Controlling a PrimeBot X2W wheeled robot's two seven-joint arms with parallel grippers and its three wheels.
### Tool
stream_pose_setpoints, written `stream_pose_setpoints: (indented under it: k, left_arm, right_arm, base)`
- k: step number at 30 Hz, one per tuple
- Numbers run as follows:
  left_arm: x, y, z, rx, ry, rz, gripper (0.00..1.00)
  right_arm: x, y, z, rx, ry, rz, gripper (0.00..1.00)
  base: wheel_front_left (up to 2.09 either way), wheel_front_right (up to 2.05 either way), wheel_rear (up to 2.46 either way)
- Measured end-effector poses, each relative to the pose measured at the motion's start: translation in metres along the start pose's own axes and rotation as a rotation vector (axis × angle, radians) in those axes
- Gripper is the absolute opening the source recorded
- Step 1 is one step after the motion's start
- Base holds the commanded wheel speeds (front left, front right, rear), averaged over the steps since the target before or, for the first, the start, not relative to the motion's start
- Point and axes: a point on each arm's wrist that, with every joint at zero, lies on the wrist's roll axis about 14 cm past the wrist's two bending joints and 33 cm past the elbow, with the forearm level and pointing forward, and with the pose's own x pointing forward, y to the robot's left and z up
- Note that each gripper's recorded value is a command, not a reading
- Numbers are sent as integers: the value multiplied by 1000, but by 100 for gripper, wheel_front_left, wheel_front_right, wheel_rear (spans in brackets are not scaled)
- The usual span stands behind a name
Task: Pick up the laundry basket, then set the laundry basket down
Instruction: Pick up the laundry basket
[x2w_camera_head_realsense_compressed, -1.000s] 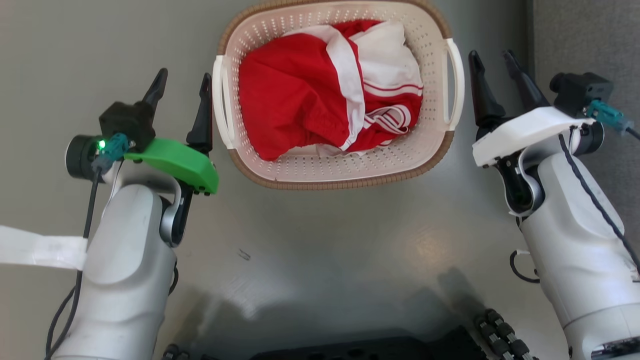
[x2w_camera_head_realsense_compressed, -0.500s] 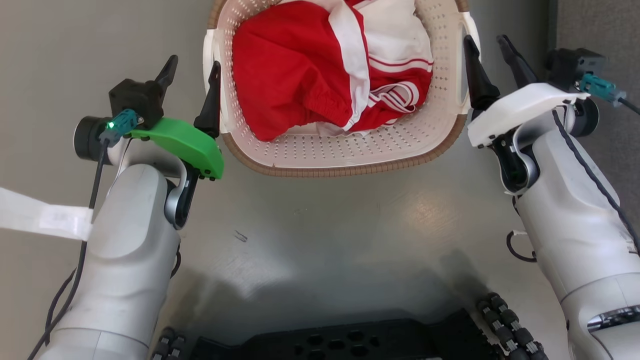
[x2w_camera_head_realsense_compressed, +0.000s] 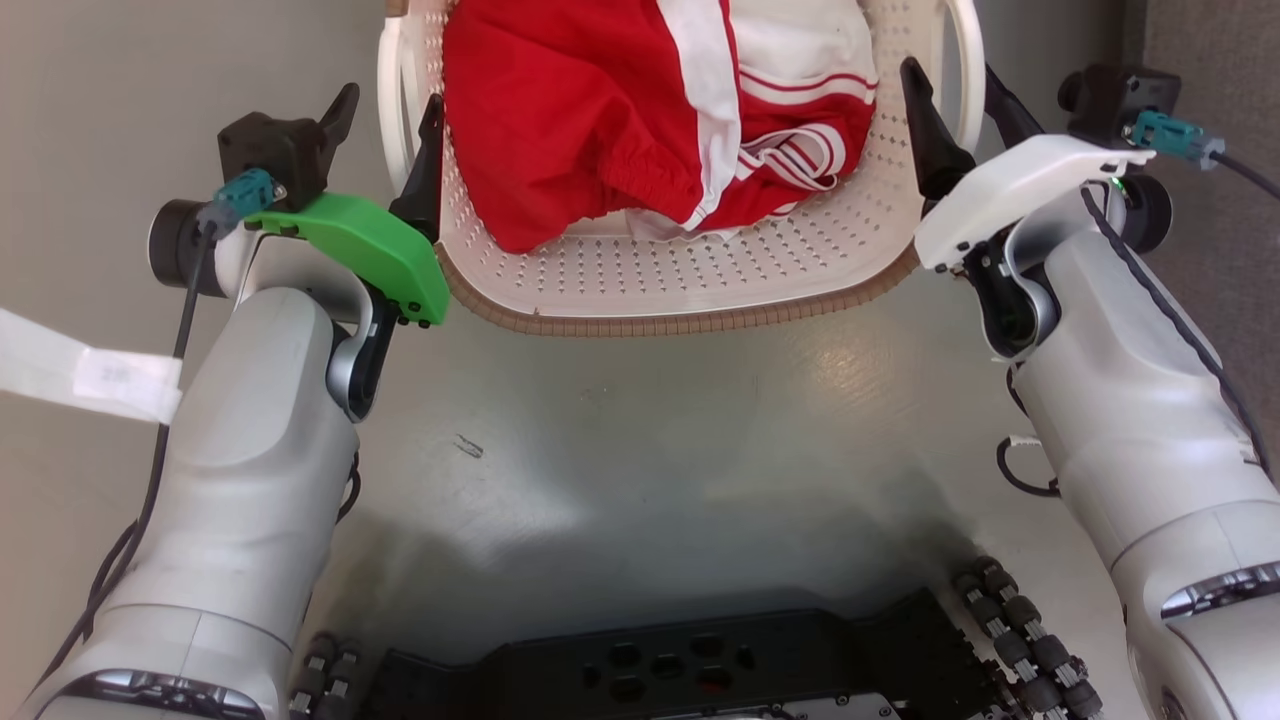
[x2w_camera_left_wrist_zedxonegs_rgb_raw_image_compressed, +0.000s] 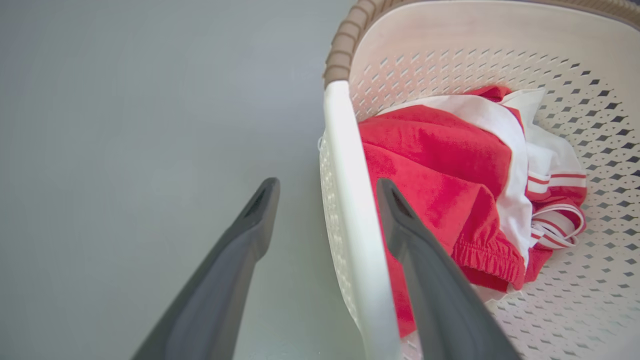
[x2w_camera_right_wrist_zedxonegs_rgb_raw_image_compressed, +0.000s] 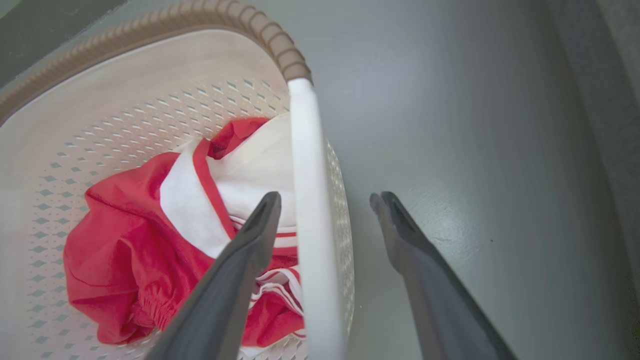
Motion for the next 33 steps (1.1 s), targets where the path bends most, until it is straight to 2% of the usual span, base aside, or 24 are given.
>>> stream_pose_setpoints:
  k: [16, 17, 18, 19, 20, 21, 22, 23, 33]
  left_arm:
    - [12, -1, -25, -50, 92, -10, 100]
    - [13, 0, -25, -50, 93, -10, 95]
    - [13, 0, -25, -48, 96, -11, 82]
    - [14, -1, -26, -47, 98, -13, 51]
    - [15, -2, -26, -51, 99, -18, 51]
    - [15, -4, -25, -49, 100, -23, 35]
    - [16, -5, -25, -45, 99, -27, 5]
    - [17, -6, -24, -45, 97, -30, 0]
    - [16, -9, -19, -50, 95, -28, 0]
  right_arm:
    - [13, -5, -9, 18, 43, -10, 100]
    - [14, -4, -9, 16, 42, -10, 100]
    - [15, -4, -8, 16, 43, -9, 100]
    - [15, -4, -9, 17, 44, -8, 98]
    - [15, -4, -9, 17, 46, -8, 98]
    - [15, -4, -10, 17, 49, -7, 67]
    - [15, -4, -11, 19, 52, -7, 37]
    - [15, -4, -11, 19, 53, -7, 2]
    - [14, 8, -6, 34, 50, 18, 0]
  base:
    - [0, 0, 0]
    - [0, 0, 0]
    - [0, 0, 0]
    - [0, 0, 0]
    - [0, 0, 0]
    - [0, 0, 0]
    - [0, 0, 0]
    - [0, 0, 0]
    - [0, 0, 0]
